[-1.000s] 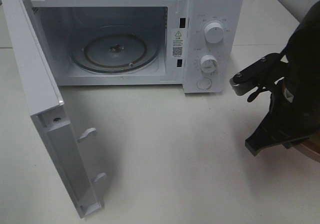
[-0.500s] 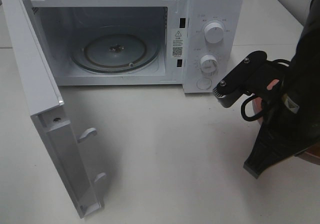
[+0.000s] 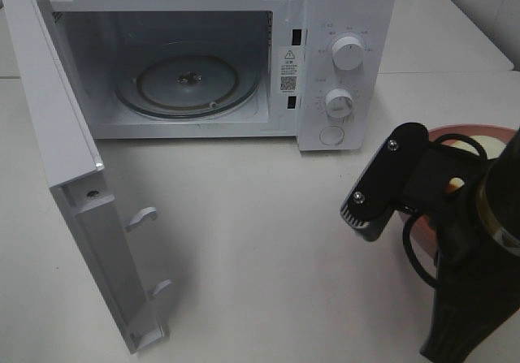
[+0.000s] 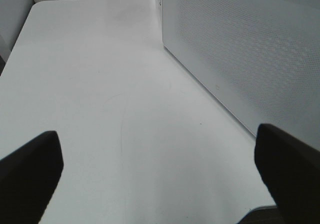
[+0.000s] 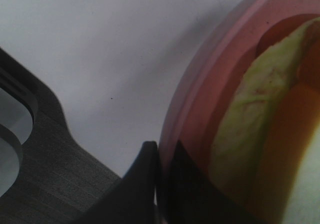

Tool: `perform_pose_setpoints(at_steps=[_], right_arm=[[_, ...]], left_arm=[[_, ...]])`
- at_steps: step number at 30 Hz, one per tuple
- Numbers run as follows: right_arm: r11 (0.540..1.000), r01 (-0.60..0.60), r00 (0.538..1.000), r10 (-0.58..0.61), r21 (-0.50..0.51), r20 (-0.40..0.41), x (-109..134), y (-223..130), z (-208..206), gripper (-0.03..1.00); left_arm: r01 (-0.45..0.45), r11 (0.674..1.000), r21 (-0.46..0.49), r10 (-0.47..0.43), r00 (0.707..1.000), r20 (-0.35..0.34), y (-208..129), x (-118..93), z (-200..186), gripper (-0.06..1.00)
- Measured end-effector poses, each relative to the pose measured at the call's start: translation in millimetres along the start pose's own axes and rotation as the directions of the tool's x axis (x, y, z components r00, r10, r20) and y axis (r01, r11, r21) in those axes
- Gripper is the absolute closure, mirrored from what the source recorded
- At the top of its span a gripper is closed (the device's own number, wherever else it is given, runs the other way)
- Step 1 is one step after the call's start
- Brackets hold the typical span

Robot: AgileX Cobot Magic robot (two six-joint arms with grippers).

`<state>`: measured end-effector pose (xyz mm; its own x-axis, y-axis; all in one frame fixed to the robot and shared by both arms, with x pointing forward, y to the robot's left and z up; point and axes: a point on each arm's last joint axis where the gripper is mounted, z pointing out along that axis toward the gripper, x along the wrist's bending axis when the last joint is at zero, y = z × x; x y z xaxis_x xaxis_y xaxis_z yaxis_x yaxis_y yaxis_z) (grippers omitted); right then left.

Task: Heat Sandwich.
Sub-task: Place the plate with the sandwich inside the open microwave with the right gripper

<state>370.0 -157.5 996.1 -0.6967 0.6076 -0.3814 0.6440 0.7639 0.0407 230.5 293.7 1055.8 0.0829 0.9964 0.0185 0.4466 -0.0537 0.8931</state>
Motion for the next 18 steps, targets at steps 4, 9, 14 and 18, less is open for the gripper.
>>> perform_pose_setpoints(at_steps=[4, 9, 14, 18], right_arm=[[0.998, 0.063, 0.998, -0.063, -0.027, -0.001, 8, -6, -4, 0.92], [0.988, 0.15, 0.989, -0.15, -0.043, 0.0, 18, -10, -6, 0.92], [0.967, 0.245, 0.969, -0.246, -0.064, 0.003, 22, -10, -8, 0.92], [0.939, 0.327, 0.944, -0.329, -0.106, 0.003, 24, -6, -9, 0.92]], left_arm=[[0.0, 1.0, 0.0, 0.0, 1.0, 0.0, 0, 0, 0, -0.05], [0.0, 1.0, 0.0, 0.0, 1.0, 0.0, 0, 0, 0, -0.05], [0.0, 1.0, 0.0, 0.0, 1.0, 0.0, 0, 0, 0, -0.05], [0.0, 1.0, 0.0, 0.0, 1.0, 0.0, 0, 0, 0, -0.05]])
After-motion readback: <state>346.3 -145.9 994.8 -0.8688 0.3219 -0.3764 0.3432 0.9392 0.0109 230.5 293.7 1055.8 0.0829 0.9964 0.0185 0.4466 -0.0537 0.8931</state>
